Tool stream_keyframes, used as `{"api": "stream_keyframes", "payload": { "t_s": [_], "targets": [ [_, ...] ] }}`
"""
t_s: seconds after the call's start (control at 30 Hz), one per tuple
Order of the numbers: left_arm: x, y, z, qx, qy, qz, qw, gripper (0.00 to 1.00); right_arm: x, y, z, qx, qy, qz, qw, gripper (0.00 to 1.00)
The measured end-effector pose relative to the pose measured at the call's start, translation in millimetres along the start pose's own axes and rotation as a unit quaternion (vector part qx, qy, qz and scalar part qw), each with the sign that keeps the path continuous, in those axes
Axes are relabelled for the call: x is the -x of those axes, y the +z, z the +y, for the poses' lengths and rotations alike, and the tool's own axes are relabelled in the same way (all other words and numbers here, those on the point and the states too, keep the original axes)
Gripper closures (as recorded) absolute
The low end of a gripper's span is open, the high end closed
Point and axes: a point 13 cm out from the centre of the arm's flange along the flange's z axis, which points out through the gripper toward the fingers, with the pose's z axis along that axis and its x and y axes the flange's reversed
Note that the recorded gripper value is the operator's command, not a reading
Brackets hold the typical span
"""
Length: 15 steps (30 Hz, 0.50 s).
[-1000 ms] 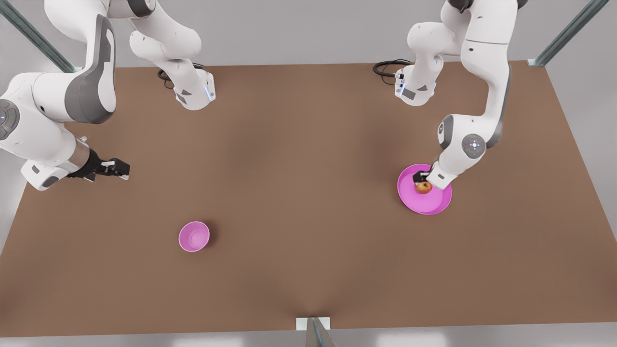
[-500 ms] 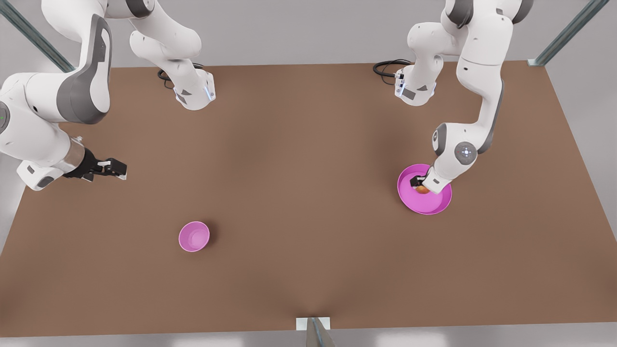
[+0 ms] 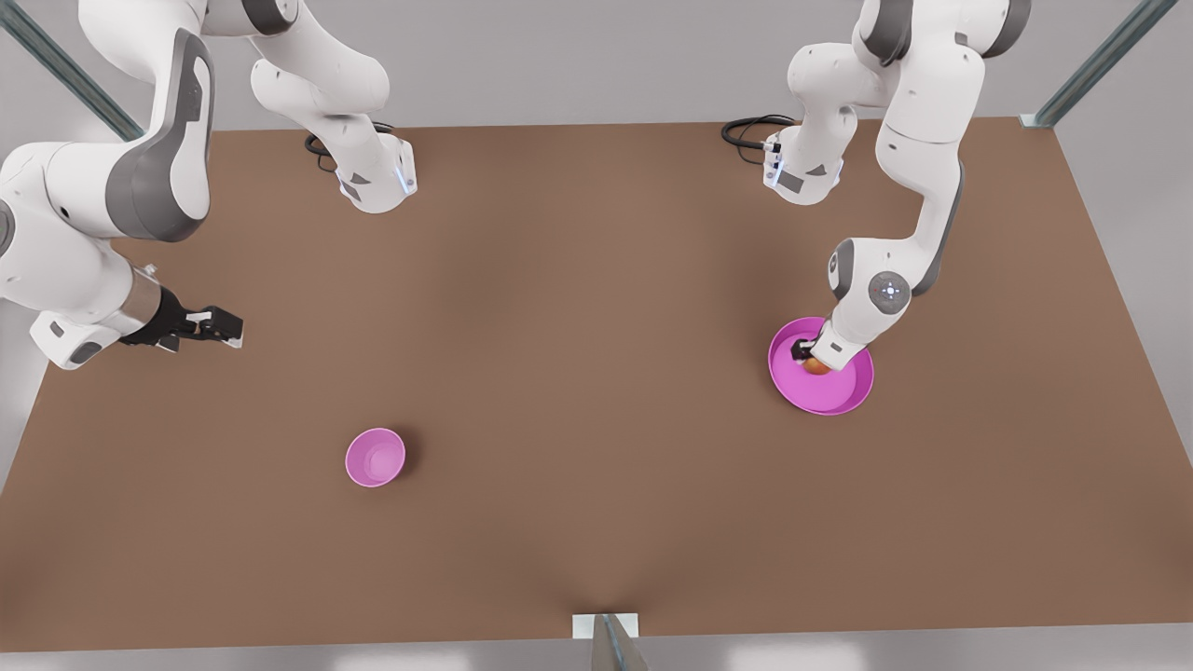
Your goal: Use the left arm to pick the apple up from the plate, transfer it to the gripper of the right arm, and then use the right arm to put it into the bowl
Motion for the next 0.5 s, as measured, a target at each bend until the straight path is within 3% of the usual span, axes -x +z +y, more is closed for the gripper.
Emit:
{"api": "stream_keyframes", "payload": {
  "t_s": [0.3,0.43,0.5],
  "targets": [
    [4,8,-1,0.0,-0.001,-0.008,1.0,0.25,0,0,-1,0.0,-0.002,0.0,1.0,0.0],
    [25,-29,-6,-0.007,0.0,-0.045,0.999,0.27,0,0,-2,0.0,-0.002,0.0,1.0,0.0],
    [61,-68,-19,-0.015,0.004,-0.08,0.997,0.26,0,0,-3,0.0,-0.002,0.0,1.0,0.0]
  ]
}}
